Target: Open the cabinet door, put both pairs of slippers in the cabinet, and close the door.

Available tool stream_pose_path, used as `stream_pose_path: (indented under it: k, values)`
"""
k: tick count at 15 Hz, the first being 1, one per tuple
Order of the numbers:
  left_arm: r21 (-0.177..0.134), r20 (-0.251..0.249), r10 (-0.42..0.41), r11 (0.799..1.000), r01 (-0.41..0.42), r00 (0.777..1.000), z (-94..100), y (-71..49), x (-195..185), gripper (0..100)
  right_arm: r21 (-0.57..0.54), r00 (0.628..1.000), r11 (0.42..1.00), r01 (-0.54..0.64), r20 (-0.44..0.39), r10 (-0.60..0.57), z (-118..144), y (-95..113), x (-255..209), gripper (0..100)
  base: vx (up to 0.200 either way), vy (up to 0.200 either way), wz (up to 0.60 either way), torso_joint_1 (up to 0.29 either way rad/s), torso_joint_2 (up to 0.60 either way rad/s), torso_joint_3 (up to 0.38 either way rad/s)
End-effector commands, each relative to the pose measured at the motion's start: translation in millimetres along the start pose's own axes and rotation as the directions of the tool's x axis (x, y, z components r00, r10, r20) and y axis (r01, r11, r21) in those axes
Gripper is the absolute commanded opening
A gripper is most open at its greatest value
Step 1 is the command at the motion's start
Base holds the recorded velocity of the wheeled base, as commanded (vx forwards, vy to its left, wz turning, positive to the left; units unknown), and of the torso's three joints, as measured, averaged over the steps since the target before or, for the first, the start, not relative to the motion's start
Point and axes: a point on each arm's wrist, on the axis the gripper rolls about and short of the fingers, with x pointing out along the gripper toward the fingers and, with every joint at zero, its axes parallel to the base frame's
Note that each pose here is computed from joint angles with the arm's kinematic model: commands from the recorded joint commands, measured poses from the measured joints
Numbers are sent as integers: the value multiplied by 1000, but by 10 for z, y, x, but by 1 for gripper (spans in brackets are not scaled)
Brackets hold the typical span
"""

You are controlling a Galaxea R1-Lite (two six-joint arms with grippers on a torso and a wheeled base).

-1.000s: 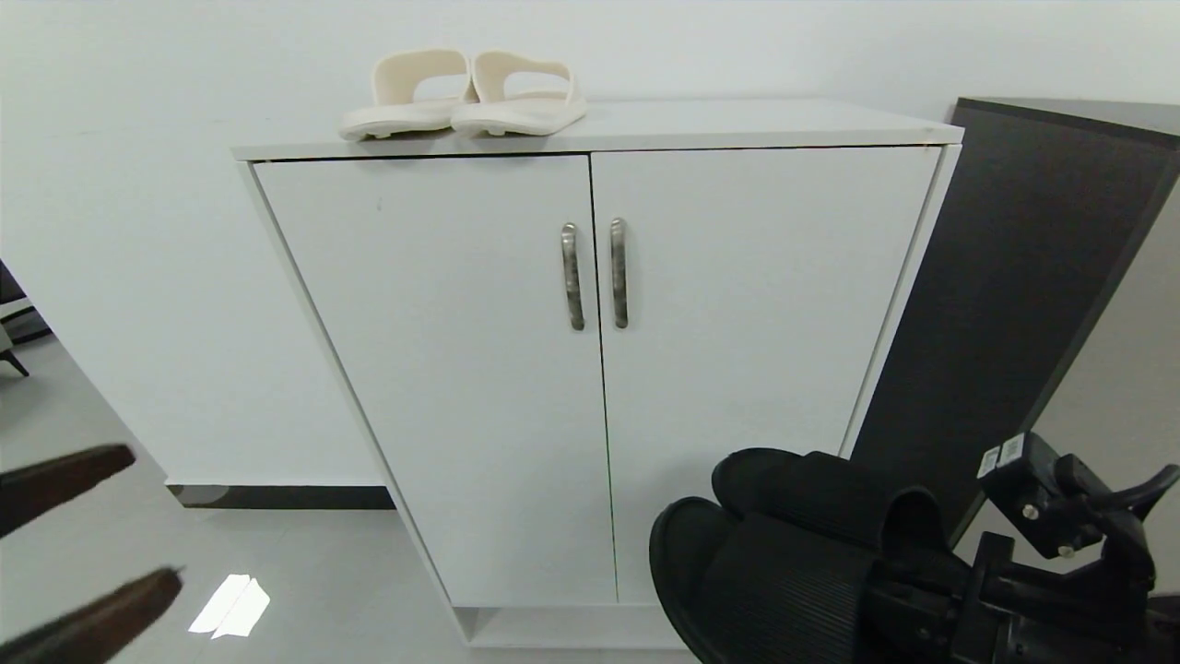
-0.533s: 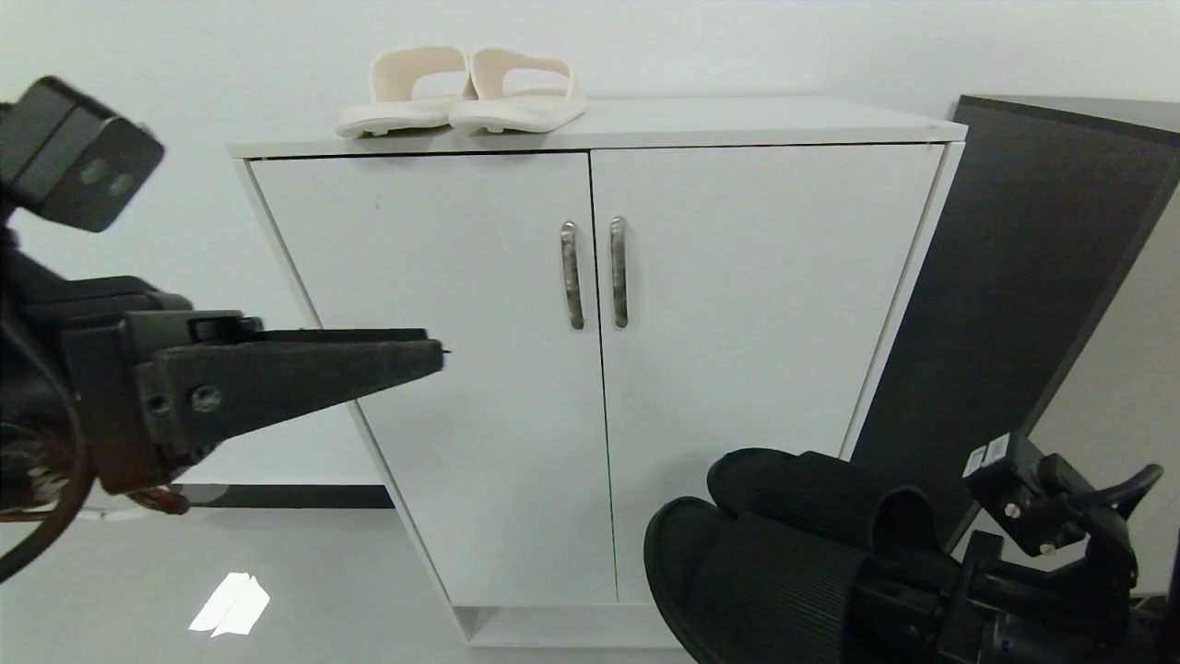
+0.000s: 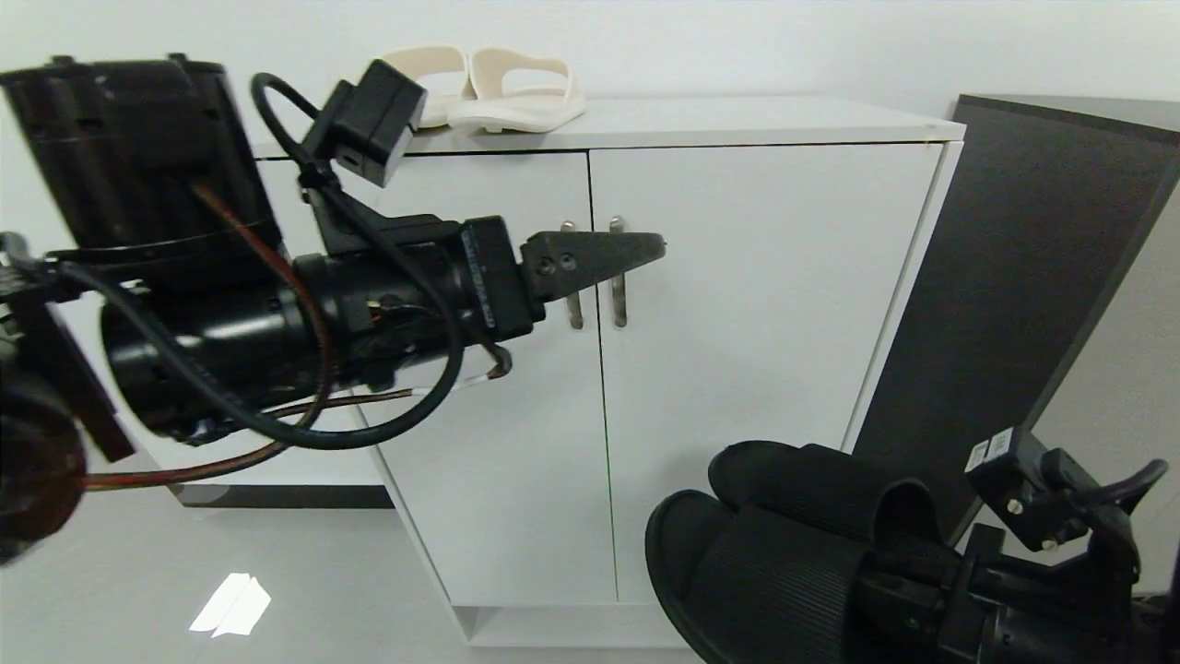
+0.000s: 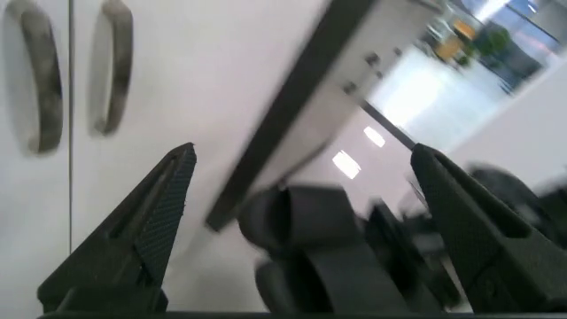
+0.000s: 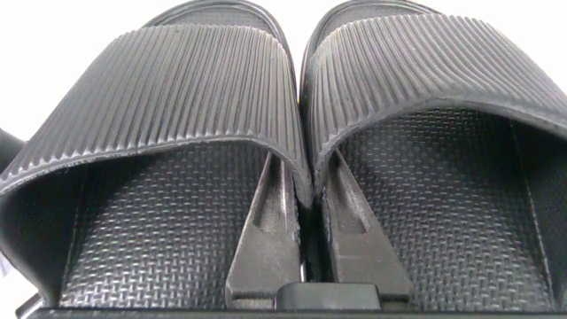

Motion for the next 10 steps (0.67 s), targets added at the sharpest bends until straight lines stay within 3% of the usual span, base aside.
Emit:
stream_pose_path:
  k: [1,3,6,10]
  values:
    - [-12,-35,-11,1000,10,999,-76,94,369,100,1,1000,1000,2,5,-2,12,-2,-4,0,0,0,0,0,0,0]
    - [-8,-54,-39,999,39,998,-35,106,445,100,1,1000,1000,3,4,-3,10,-5,-1,0,0,0,0,0,0,0]
    - [22,-71,-44,999,46,996,17,173,458,100,-8,1000,1000,5,2,-5,1,-6,-10,0,0,0,0,0,0,0]
    - [52,-63,30,998,-27,998,57,466,431,100,-11,1000,1000,5,6,-5,1,-6,-25,0,0,0,0,0,0,0]
